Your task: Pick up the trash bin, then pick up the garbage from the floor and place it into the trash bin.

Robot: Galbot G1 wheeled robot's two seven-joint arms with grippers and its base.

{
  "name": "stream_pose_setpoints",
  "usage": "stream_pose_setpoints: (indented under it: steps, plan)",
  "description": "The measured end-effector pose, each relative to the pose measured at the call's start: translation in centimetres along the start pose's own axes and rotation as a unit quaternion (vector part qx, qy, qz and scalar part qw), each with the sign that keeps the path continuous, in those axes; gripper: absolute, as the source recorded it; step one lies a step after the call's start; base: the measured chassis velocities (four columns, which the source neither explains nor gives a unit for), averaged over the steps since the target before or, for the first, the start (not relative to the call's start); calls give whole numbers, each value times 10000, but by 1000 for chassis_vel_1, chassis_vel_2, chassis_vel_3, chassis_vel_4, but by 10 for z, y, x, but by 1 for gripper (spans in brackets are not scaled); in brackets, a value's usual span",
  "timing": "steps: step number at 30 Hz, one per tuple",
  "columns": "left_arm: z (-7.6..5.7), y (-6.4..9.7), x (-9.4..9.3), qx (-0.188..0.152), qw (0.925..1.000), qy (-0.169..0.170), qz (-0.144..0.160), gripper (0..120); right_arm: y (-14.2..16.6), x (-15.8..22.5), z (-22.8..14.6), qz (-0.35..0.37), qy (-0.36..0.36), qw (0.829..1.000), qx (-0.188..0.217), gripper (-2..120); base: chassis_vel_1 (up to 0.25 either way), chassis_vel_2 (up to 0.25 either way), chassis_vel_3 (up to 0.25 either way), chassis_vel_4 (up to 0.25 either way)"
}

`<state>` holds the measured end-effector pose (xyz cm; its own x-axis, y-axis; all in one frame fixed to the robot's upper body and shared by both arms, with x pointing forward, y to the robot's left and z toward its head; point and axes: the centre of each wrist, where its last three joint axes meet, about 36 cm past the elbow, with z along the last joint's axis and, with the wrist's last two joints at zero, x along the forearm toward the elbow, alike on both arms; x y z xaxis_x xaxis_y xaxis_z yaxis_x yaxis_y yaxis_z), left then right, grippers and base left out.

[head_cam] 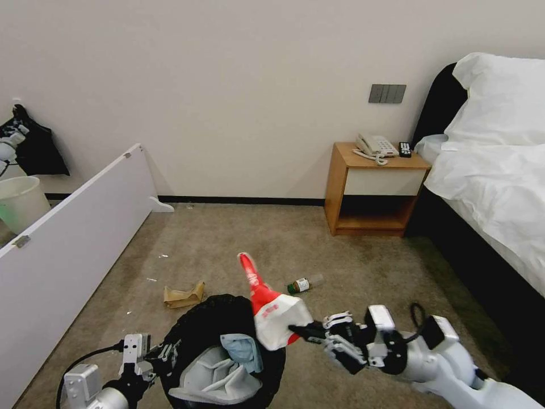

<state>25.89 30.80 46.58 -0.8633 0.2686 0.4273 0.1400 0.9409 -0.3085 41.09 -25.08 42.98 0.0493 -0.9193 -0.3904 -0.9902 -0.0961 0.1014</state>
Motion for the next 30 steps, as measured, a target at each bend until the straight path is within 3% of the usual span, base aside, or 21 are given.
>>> stream_pose_setpoints:
  steps: [8, 21, 26, 30]
  plan:
    - [-2, -1, 1, 3, 10000, -14, 10, 4, -14, -36, 36, -348, -35, 9989, -316, 0, 0, 0, 0, 0]
    - [-8, -4, 2, -36, 9999, -77, 75, 4, -16, -42, 50, -21, 274, 9996, -112, 0, 0, 0, 0, 0]
    - [-7, -9, 5, -15, 9999, -41, 135, 4, -16, -43, 51, 99, 322, 9994, -65, 22, 0, 0, 0, 0]
    - [-6, -9, 6, -10, 9999, -24, 130, 4, -17, -44, 50, 101, 322, 9994, -40, 32, 0, 0, 0, 0]
